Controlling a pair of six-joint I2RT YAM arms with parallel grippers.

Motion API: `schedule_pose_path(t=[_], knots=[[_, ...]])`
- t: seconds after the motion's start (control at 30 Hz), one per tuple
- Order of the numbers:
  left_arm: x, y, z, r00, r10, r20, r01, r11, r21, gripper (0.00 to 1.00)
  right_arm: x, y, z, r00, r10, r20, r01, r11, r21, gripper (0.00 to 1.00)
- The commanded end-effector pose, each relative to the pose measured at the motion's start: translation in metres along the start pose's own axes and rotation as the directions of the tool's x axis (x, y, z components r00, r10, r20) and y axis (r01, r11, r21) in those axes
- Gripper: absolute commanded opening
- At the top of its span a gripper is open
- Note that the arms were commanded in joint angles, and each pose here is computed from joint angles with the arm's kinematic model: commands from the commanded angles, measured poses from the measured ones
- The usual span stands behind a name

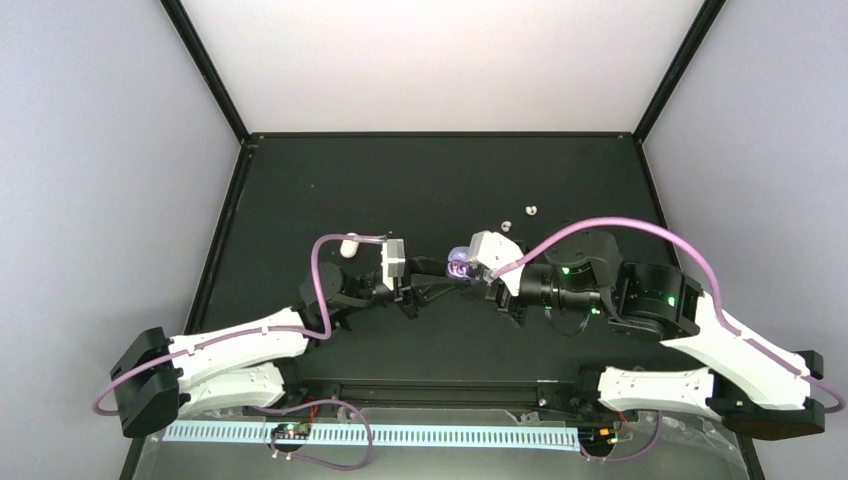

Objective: Insert the wireless bluetooth earbuds into the charging case
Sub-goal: Pick up the earbud from the charging case.

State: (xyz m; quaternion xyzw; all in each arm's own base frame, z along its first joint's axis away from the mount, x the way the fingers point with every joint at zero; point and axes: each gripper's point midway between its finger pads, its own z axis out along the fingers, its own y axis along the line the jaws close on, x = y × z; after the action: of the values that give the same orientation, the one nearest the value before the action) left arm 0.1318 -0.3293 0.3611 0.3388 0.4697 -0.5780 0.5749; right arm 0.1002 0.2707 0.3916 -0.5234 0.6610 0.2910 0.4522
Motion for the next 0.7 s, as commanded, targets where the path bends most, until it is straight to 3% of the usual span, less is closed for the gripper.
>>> schedule_pose_path(t=[0.0, 0.37, 0.67], knots=[[-0.029, -0.002, 0.006, 0.997, 0.039, 0.069, -0.038, 0.999, -0.002, 0.02, 0.004, -0.009, 0.001, 0.996, -0.087, 0.011, 0.086, 0.994, 0.067, 0.32], [-0.025, -0.001, 0.004, 0.998, 0.039, 0.053, -0.038, 0.999, -0.013, 0.02, -0.011, -0.010, -0.010, 0.981, -0.154, 0.116, 0.144, 0.985, 0.093, 0.33], [-0.026, -0.001, 0.004, 0.998, 0.036, 0.048, -0.035, 0.999, -0.016, 0.02, -0.012, -0.008, -0.003, 0.969, -0.215, 0.119, 0.204, 0.975, 0.091, 0.31]])
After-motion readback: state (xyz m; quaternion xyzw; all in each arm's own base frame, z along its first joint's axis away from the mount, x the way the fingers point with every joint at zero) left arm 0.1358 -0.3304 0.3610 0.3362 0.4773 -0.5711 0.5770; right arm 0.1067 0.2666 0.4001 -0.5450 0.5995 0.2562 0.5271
